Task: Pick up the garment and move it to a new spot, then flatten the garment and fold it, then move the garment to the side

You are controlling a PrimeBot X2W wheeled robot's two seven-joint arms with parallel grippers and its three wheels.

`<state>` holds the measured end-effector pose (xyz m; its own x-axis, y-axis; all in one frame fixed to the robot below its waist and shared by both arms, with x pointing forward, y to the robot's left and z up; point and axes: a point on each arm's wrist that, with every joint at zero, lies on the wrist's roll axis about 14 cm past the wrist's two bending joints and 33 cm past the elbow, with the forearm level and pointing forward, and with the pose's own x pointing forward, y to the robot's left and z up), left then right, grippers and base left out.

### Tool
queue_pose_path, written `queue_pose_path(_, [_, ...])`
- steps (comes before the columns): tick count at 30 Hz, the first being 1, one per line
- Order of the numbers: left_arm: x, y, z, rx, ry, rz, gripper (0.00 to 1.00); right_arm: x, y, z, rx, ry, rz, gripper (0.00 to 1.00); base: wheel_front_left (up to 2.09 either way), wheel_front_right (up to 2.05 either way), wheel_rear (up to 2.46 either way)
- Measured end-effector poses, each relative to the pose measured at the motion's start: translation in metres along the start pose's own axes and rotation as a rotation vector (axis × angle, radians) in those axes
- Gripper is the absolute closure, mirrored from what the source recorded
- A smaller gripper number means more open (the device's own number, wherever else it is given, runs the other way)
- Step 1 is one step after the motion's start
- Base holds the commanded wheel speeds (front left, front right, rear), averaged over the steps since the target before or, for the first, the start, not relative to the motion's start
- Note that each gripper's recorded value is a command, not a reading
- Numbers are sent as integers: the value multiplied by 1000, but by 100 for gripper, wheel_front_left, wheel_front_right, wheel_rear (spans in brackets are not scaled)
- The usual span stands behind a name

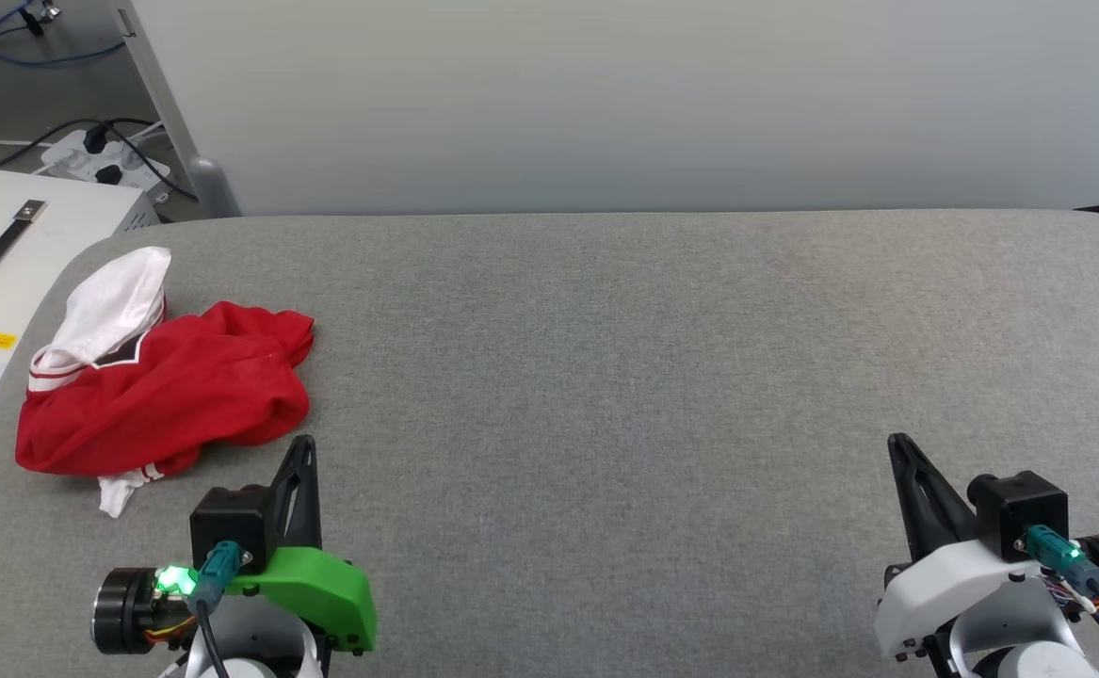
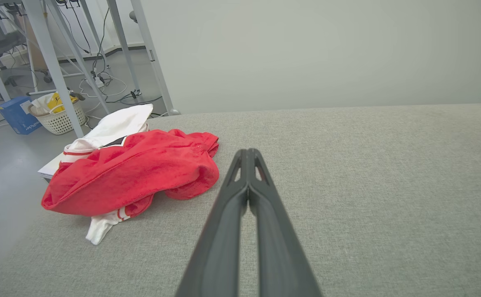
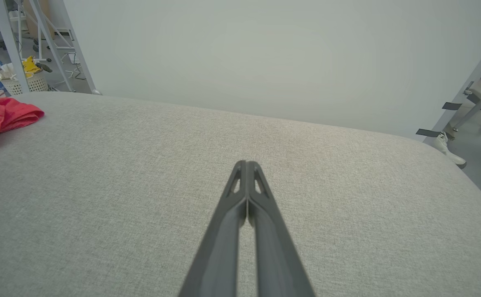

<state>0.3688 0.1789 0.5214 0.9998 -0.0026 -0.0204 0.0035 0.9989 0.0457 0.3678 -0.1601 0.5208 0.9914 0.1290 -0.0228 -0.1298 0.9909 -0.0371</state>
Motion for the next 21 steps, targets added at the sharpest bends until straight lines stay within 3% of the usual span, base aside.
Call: queue_pose_path(21, [0, 0, 0, 0, 0, 0, 100, 0, 0, 0, 0, 0, 0, 100, 0, 0, 0])
